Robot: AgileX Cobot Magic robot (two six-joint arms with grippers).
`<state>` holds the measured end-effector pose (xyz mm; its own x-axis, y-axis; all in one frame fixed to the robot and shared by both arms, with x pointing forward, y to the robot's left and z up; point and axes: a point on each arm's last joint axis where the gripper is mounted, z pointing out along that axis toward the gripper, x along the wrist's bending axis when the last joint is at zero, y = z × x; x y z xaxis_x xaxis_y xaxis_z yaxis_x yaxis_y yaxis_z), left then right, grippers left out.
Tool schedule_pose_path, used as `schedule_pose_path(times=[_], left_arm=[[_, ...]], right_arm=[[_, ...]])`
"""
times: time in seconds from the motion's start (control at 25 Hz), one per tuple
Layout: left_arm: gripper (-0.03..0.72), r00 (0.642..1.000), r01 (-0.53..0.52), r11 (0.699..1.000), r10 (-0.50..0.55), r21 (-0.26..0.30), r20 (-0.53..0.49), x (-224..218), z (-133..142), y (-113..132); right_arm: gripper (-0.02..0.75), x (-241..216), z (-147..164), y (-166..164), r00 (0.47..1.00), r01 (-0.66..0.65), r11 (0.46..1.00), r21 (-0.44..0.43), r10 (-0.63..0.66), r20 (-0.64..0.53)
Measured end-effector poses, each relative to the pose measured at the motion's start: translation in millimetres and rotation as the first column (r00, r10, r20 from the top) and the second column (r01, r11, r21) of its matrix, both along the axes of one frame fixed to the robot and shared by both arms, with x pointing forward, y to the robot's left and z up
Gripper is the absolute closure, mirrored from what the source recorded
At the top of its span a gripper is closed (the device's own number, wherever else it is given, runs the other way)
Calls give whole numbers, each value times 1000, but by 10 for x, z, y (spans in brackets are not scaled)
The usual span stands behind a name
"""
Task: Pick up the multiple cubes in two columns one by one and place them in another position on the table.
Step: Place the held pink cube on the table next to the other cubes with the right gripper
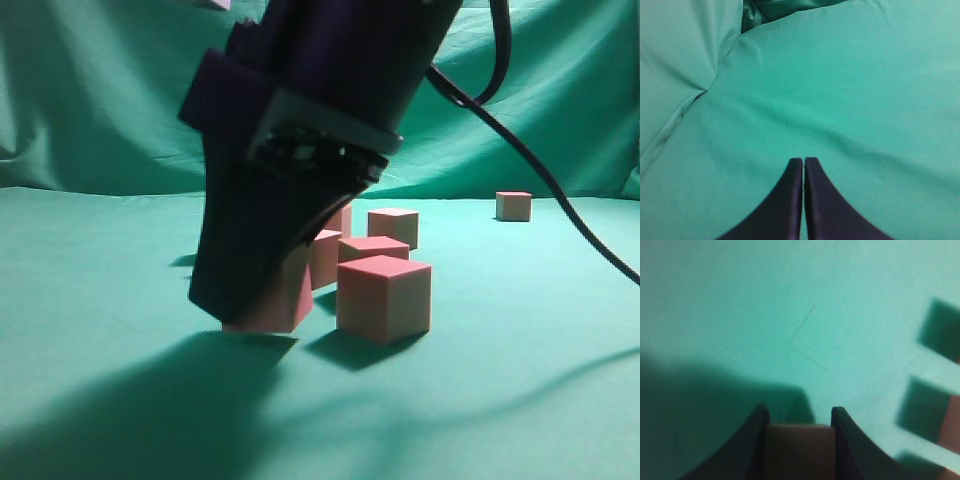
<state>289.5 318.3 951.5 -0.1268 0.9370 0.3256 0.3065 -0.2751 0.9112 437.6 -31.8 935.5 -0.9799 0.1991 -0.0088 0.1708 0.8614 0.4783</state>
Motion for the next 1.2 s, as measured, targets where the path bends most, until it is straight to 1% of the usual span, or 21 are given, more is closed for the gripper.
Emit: schedule_pose_path(times=[0.36, 0.44, 0.56, 0.6, 0.64, 0.68, 0.8, 0.84, 0.88, 1.0, 1.04, 1.12, 1.16, 1.2], left_arm=[[688, 1000, 0, 1000, 0, 0, 0, 0, 0, 0], [688, 1000, 0, 1000, 0, 0, 0, 0, 0, 0], [688, 1000, 0, 1000, 0, 0, 0, 0, 0, 0], [688, 1000, 0, 1000, 0, 0, 0, 0, 0, 0], [688, 1000, 0, 1000, 0, 0, 0, 0, 0, 0], [688, 1000, 0, 1000, 0, 0, 0, 0, 0, 0], [688, 1000, 0, 1000, 0, 0, 0, 0, 0, 0], [688, 1000, 0, 1000, 0, 0, 0, 0, 0, 0], [688, 1000, 0, 1000, 0, 0, 0, 0, 0, 0], [688, 1000, 0, 1000, 0, 0, 0, 0, 0, 0], [688, 1000, 0, 1000, 0, 0, 0, 0, 0, 0], [688, 1000, 0, 1000, 0, 0, 0, 0, 0, 0], [688, 1000, 0, 1000, 0, 0, 0, 0, 0, 0], [688, 1000, 0, 1000, 0, 0, 0, 0, 0, 0]], right_arm=[[478, 21, -71, 21, 1000, 15, 1000, -1, -15, -6], [395, 23, -94, 23, 1000, 15, 1000, -6, -15, -11], [201, 23, -96, 23, 1000, 15, 1000, -7, -15, -11], [150, 28, -79, 31, 1000, 14, 1000, -3, -14, -9], [107, 36, -32, 47, 1000, 10, 1000, 7, -10, -5], [82, 41, 31, 58, 1000, 7, 1000, 21, -7, 2], [92, 87, 318, 126, 999, -4, 996, 89, 0, 51], [55, 96, 434, 142, 998, -6, 993, 115, -2, 68], [67, 109, 557, 162, 996, -3, 990, 144, -9, 83], [67, 103, 963, 175, 992, -5, 973, 232, -25, 125], [113, 88, 1077, 167, 991, -8, 967, 254, -26, 132], [116, 42, 1303, 110, 990, 5, 954, 299, -46, 132], [158, 27, 1397, 57, 990, 19, 949, 316, -62, 125], [172, 15, 1460, 2, 990, 32, 946, 323, -74, 117]])
